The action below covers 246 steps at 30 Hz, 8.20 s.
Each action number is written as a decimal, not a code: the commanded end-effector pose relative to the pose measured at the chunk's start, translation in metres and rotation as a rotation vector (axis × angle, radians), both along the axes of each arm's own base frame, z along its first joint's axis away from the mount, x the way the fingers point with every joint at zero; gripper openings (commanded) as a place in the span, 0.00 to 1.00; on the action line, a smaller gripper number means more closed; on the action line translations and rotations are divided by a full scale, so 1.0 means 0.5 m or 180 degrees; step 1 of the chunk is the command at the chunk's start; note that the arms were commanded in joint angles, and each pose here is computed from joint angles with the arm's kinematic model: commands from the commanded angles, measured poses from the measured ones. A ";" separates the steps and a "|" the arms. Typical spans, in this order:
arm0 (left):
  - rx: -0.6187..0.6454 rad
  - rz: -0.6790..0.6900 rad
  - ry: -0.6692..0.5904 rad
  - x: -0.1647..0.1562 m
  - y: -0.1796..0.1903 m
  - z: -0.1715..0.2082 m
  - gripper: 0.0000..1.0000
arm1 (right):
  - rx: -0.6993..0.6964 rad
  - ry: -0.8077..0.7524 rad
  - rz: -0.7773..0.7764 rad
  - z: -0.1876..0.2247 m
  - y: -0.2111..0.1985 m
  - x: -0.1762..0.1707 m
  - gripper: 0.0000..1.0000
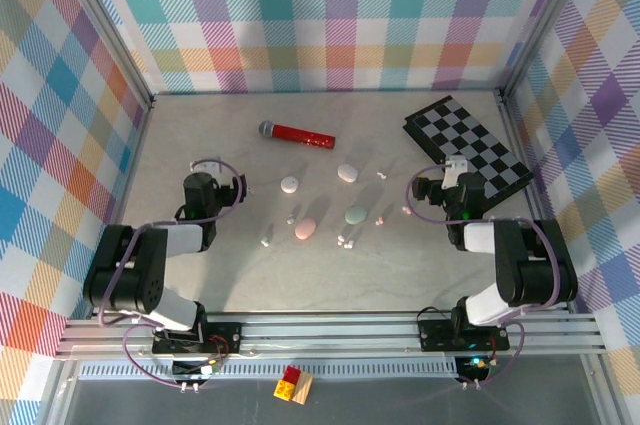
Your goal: Insert the wireless bluetooth earbuds into the charging case
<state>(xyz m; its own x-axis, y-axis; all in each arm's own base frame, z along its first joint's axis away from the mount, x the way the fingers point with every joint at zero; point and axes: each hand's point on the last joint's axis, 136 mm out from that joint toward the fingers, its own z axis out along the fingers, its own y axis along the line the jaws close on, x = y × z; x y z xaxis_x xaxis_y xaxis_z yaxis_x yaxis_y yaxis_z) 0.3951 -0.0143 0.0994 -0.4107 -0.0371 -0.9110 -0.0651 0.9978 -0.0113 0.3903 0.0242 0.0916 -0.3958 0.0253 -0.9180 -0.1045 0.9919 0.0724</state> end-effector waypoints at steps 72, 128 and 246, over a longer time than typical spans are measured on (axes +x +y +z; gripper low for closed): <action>0.0680 -0.2637 0.2553 -0.243 -0.474 -0.136 0.48 | 0.1266 0.0510 0.1236 0.115 0.267 -0.174 0.99; 0.0386 -0.4469 -0.0278 -0.293 -0.769 0.212 0.33 | 0.2742 0.2085 0.1801 0.208 0.372 -0.286 0.27; -0.1310 -0.4590 -0.2138 -0.235 -0.751 0.399 0.60 | 0.4458 0.1752 0.1995 0.438 0.375 -0.220 0.02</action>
<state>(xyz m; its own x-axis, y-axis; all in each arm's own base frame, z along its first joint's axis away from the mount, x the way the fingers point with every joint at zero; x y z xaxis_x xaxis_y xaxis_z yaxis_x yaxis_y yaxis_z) 0.2781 -0.3858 0.2809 0.0515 -0.2244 -0.9731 0.9895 0.1433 0.0193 0.2816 0.2099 0.3002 -0.9195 0.3915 -0.0362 -0.0617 -0.0526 0.9967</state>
